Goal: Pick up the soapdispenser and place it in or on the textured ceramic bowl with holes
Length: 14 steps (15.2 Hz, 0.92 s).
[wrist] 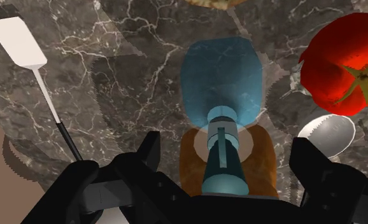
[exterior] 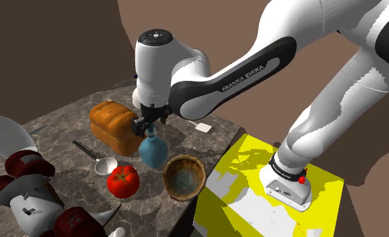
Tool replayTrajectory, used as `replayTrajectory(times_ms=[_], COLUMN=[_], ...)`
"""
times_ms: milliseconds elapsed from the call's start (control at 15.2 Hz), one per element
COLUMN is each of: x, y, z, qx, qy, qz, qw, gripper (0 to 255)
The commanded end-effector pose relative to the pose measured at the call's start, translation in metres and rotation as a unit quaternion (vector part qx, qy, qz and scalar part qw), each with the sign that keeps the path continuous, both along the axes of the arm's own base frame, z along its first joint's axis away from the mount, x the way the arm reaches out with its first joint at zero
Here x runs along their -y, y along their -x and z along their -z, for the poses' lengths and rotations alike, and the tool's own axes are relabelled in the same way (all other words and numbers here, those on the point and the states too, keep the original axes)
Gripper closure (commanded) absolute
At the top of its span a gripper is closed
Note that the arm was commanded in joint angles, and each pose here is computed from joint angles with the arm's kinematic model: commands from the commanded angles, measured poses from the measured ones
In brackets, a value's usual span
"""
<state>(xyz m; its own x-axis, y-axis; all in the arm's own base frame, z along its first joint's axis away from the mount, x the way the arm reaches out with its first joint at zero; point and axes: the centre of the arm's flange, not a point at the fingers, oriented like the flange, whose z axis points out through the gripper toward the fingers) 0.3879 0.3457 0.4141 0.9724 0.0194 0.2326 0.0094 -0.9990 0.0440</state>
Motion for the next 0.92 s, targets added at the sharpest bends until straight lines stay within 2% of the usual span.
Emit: replayTrajectory(times_ms=[0,132,198,858], x=[0.0001,0.0001,0.0001,0.0001], y=[-0.0001,-0.0001,-0.0001,-0.0001], z=[0.0003,0.0003,0.0003,-0.0049], qx=[0.0,0.0,0.0,0.0], qy=[0.0,0.0,0.0,0.0], qz=[0.0,0.0,0.0,0.0], qw=[1.0,1.0,1.0,1.0], gripper=[0,0,255,255])
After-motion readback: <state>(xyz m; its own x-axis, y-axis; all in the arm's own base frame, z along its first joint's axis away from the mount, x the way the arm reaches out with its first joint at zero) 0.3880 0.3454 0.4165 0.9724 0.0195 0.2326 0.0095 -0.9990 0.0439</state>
